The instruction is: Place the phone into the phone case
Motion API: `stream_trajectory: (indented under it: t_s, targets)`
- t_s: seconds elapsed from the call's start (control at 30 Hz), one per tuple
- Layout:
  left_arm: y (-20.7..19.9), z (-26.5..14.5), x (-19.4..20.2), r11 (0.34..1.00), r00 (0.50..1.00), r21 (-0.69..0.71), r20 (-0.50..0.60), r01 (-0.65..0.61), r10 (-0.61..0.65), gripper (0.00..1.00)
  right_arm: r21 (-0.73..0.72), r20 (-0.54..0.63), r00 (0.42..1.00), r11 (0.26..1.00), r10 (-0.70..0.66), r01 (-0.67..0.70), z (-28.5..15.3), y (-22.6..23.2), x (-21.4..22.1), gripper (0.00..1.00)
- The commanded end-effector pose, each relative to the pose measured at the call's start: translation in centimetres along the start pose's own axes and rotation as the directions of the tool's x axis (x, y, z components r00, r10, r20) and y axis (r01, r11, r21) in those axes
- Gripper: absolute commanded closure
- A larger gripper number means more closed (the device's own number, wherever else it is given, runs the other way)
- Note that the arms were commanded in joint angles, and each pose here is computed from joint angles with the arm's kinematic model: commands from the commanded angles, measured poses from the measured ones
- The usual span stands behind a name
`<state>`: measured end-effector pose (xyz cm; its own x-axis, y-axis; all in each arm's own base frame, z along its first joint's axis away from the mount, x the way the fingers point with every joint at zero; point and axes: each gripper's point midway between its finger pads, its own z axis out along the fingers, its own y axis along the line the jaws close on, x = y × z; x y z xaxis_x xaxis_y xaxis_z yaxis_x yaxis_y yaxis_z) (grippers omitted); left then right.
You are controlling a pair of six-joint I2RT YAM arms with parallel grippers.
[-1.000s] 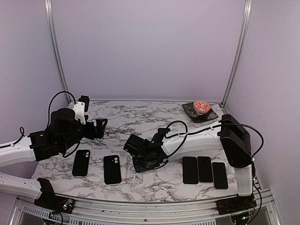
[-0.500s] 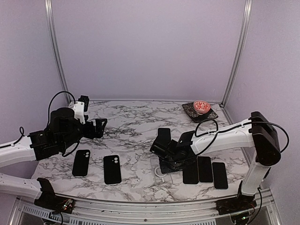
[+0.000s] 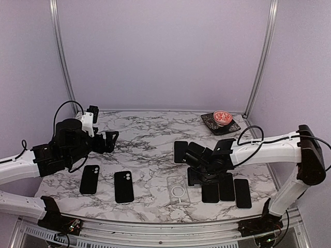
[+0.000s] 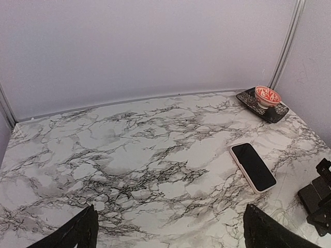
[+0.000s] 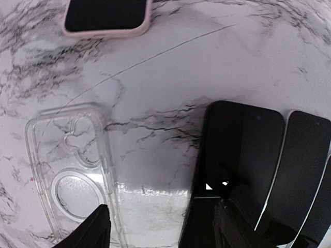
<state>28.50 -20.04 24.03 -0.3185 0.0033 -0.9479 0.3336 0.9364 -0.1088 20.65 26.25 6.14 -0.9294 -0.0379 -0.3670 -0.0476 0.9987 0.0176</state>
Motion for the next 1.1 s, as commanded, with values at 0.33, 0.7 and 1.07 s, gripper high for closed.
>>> stream_trajectory:
  t_s: [0.33,0.7,1.07]
  targets:
    - [-0.3,0.2,0.6,1.000,1.000,0.023,-0.011,0.009,-0.009,0.01,-0.081,-0.012,0.986,0.983,0.164,-0.164,1.9,-6.2,0.0,0.19]
    - [-0.1,0.2,0.6,1.000,1.000,0.018,-0.010,0.009,-0.009,0.01,-0.070,-0.107,0.992,0.994,0.071,-0.079,4.7,-4.2,0.7,0.24]
    - [0.0,0.3,0.7,1.000,1.000,0.015,-0.013,0.011,-0.011,0.01,-0.017,-0.174,0.980,0.996,-0.093,0.092,3.9,-0.5,1.2,0.20]
